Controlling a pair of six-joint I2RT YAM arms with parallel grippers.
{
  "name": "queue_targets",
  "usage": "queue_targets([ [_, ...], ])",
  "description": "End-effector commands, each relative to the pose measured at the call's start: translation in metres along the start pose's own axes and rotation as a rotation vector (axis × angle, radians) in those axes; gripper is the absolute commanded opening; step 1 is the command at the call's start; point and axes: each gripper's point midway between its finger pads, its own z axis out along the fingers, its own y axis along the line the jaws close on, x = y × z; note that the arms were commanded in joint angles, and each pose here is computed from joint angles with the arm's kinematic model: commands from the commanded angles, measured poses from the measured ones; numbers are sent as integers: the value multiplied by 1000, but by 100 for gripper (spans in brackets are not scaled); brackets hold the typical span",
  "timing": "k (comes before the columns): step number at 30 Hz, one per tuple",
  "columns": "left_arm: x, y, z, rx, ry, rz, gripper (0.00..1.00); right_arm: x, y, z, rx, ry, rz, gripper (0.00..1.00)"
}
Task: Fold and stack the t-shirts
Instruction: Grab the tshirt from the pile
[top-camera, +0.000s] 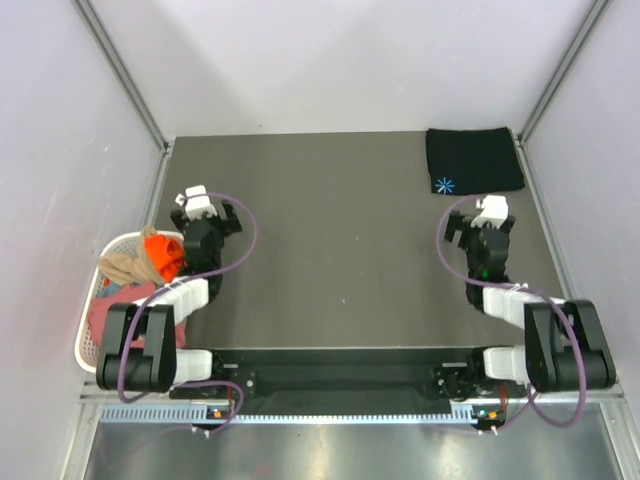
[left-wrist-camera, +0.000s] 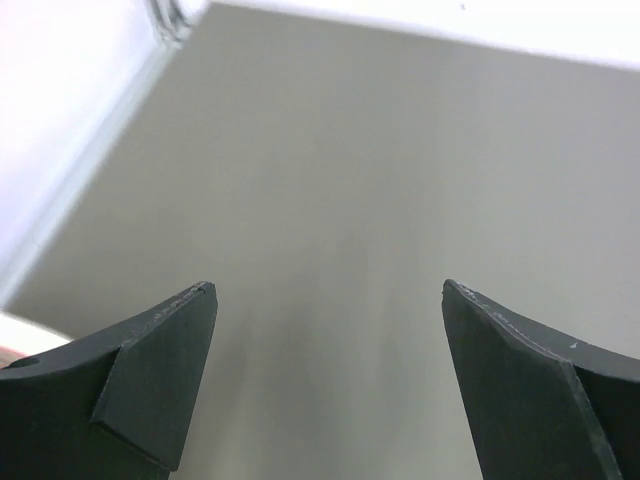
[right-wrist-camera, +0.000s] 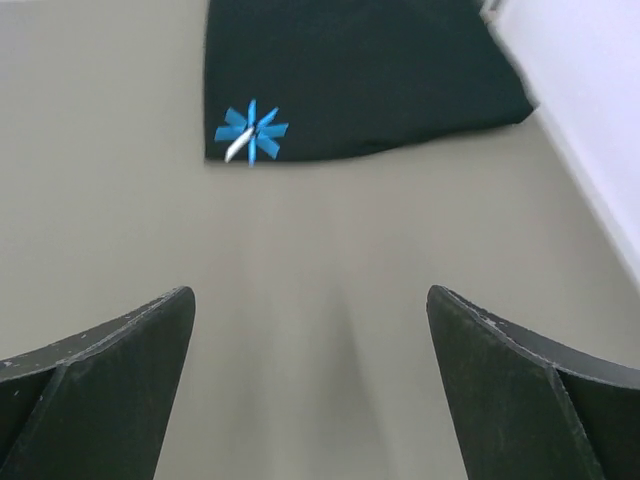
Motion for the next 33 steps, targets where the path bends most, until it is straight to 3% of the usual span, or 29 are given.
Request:
queue_targets([
  [1,-7,17,-1,-118,86,-22,99,-23,-13,3,120,126,48,100],
  [4,-23,17,-3,-138,101,-48,99,-40,2,-7,71,106,87,100],
  [5,-19,18,-6,-143,133,-53,99,-30,3,-15,80,173,93,100],
  [6,-28,17,-7,-156,120,-107,99,-50,7,-16,83,148,140,100],
  [11,-47,28,-21,-256,143,-224,99,-62,51,-42,22,297,140,100],
  [14,-51,53,-42,-428,182,-336,99,-58,81,-54,-108,395,249,100],
  [17,-49,71,-64,-517,265,-406,99,-54,125,-74,-401,495,354,100],
  [20,-32,75,-76,-532,382,-385,99,-53,146,-95,-480,584,331,100],
  [23,-14,94,-106,-693,511,-332,97,-59,160,-110,-522,591,258,100],
  [28,-51,104,-114,-718,422,-298,95,-48,176,-130,-588,615,186,100],
  [33,-52,118,-123,-818,552,-165,94,-46,200,-160,-686,674,124,100],
])
